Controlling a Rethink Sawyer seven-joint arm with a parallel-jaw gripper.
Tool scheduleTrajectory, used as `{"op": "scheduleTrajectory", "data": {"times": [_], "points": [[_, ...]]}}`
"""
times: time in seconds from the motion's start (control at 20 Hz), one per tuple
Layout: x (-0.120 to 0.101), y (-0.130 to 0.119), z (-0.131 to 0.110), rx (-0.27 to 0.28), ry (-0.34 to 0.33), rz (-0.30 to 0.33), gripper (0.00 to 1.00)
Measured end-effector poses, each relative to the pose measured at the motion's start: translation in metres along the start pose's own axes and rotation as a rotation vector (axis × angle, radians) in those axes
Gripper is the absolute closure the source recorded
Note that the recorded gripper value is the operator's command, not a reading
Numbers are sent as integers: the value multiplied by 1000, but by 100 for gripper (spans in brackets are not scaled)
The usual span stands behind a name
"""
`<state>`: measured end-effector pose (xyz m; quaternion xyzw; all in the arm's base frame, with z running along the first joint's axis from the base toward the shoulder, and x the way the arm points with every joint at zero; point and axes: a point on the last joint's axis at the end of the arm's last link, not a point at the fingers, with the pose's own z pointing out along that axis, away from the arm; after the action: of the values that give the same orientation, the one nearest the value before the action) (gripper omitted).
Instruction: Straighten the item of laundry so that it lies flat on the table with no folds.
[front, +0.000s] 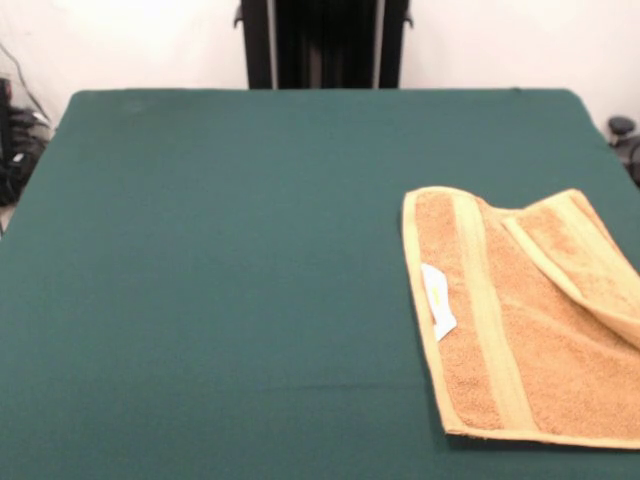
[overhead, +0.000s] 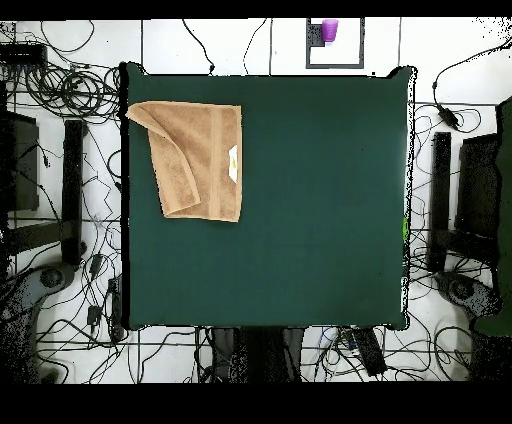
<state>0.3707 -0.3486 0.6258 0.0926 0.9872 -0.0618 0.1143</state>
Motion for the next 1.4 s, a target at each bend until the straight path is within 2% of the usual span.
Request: {"op": "scheduleTrajectory", "data": {"times": [0.45, 1.1, 1.4], "points": [[8, 10, -11, 25, -23, 4, 0], [4, 51, 4, 36, -57, -34, 0], [5, 67, 0, 34, -77, 34, 0]]}}
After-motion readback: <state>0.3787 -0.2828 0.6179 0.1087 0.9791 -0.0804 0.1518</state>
